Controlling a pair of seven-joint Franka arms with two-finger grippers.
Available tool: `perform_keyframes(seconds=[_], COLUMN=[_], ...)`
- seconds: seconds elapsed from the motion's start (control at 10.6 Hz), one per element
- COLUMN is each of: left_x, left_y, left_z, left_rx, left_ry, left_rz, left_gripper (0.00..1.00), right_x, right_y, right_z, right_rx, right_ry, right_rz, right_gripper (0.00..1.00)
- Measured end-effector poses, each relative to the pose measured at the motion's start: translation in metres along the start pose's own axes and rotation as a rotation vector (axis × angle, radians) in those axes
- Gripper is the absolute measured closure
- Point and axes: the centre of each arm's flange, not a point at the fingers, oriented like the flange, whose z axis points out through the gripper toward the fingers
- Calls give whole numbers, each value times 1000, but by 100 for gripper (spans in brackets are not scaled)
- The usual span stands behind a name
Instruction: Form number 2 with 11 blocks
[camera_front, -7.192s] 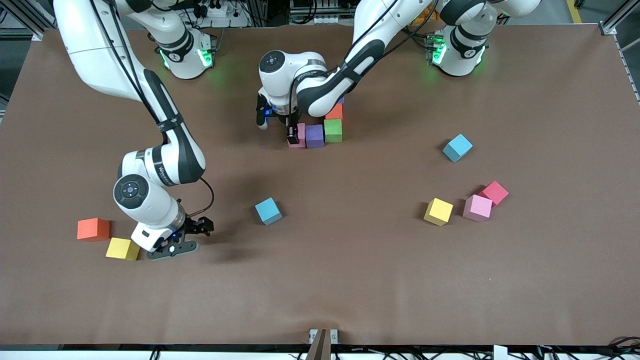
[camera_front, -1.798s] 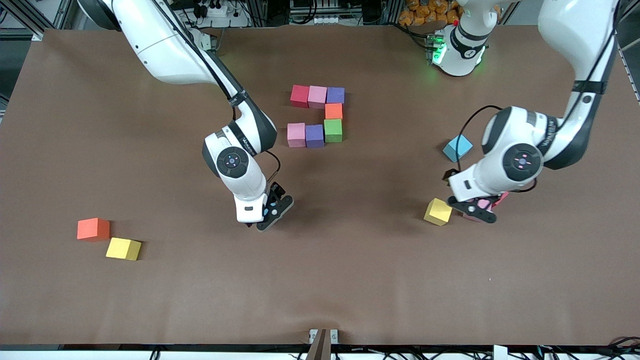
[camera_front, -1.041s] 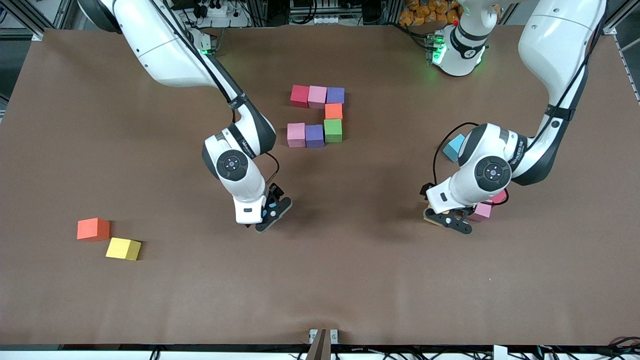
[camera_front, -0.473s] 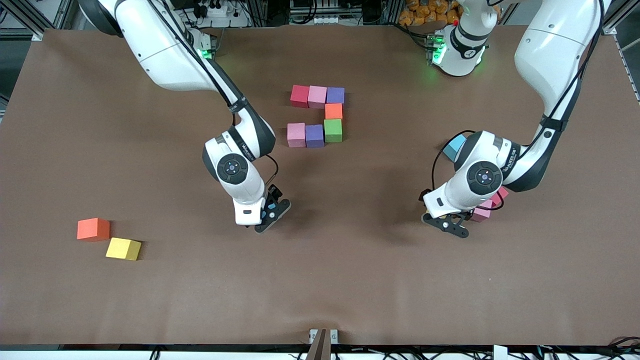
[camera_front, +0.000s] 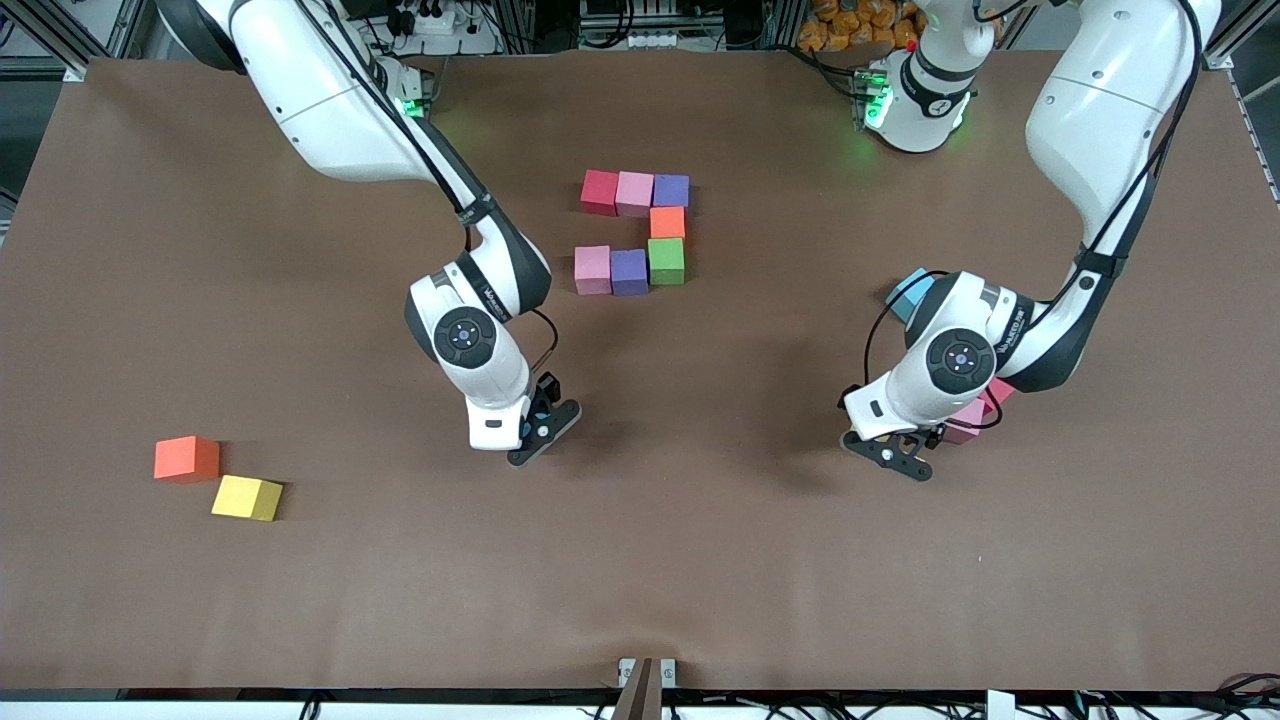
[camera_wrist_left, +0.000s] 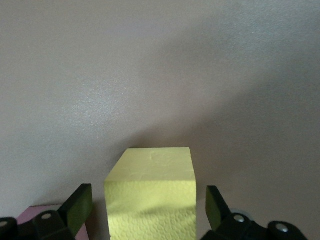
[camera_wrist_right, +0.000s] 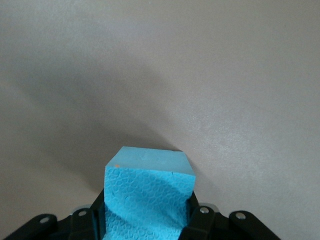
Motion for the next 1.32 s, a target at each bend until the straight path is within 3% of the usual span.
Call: perform_keyframes(seconds=[0.28,0.47,0.57,0.66,1.14,1.32], left_x=[1,1,2,2,9,9], left_y=[1,1,1,1,27,52], left_z=[4,6,6,5,-27,-50], left_rx=[-4,-6,-6,-6,-4,1], left_ry=[-3,-4,-3,-1,-9,-19], left_rz=[1,0,-10,-23,-68,-87], left_gripper=[0,21,25,40,40,40], right_x=[6,12,14,12,-35,-55], right_y=[-41,-73,-84,-91,-130,-141], right_z=[-2,-21,-42,-59,-66,-51], right_rx=[9,9,10,10,-9,1], right_ry=[-3,-11,3,9,-50,-27], right_rz=[180,314,367,404,506,530], right_gripper=[43,45,45,45,45,45])
